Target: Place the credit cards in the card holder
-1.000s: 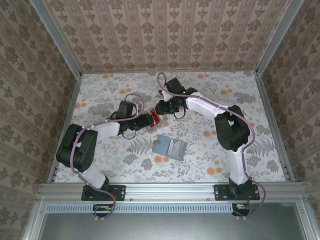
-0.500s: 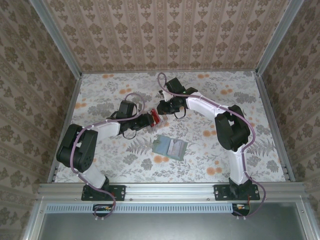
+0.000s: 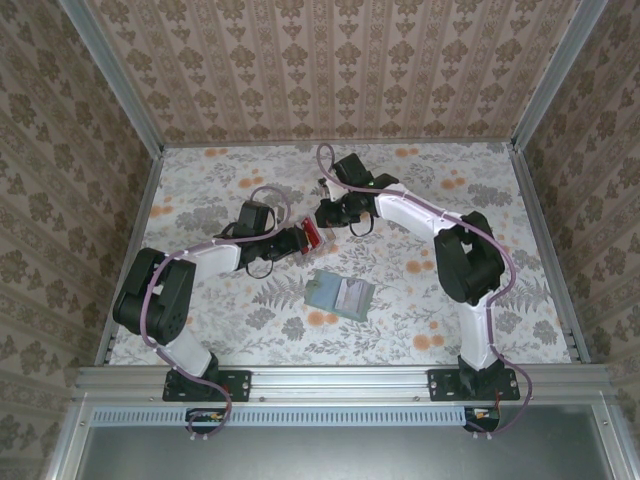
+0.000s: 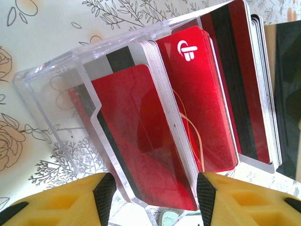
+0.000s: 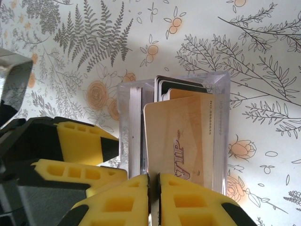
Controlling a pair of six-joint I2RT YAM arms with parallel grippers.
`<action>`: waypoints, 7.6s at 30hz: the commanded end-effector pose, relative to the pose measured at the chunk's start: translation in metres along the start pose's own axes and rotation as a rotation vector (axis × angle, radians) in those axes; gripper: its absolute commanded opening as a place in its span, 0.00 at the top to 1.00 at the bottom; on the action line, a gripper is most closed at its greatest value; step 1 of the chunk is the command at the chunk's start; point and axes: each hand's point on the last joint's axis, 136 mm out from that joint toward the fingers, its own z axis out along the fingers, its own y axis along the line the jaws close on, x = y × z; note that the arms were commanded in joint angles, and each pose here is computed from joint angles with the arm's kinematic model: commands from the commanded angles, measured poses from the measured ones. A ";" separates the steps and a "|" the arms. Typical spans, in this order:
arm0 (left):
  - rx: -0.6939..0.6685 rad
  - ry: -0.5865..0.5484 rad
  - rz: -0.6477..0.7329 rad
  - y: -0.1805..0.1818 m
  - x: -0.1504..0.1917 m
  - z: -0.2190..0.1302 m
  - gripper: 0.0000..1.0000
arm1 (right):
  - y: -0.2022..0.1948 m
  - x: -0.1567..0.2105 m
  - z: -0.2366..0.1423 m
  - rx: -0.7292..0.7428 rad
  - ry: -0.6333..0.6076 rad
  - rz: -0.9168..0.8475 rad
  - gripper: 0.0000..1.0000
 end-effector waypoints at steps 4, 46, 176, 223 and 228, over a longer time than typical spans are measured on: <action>0.028 -0.017 0.018 -0.017 -0.008 -0.002 0.47 | 0.017 0.000 -0.021 -0.052 -0.021 -0.008 0.95; -0.042 0.144 0.186 -0.007 0.109 -0.015 0.47 | -0.017 0.181 -0.066 -0.179 -0.037 0.465 1.00; -0.283 0.214 0.437 -0.019 0.111 0.023 0.41 | -0.050 0.188 -0.014 0.206 -0.067 0.256 0.69; -0.196 0.158 0.487 -0.055 0.098 -0.009 1.00 | -0.068 0.179 -0.036 0.228 -0.090 0.264 0.67; -0.129 0.138 0.415 -0.051 0.096 -0.013 1.00 | -0.083 0.176 -0.048 0.246 -0.092 0.280 0.66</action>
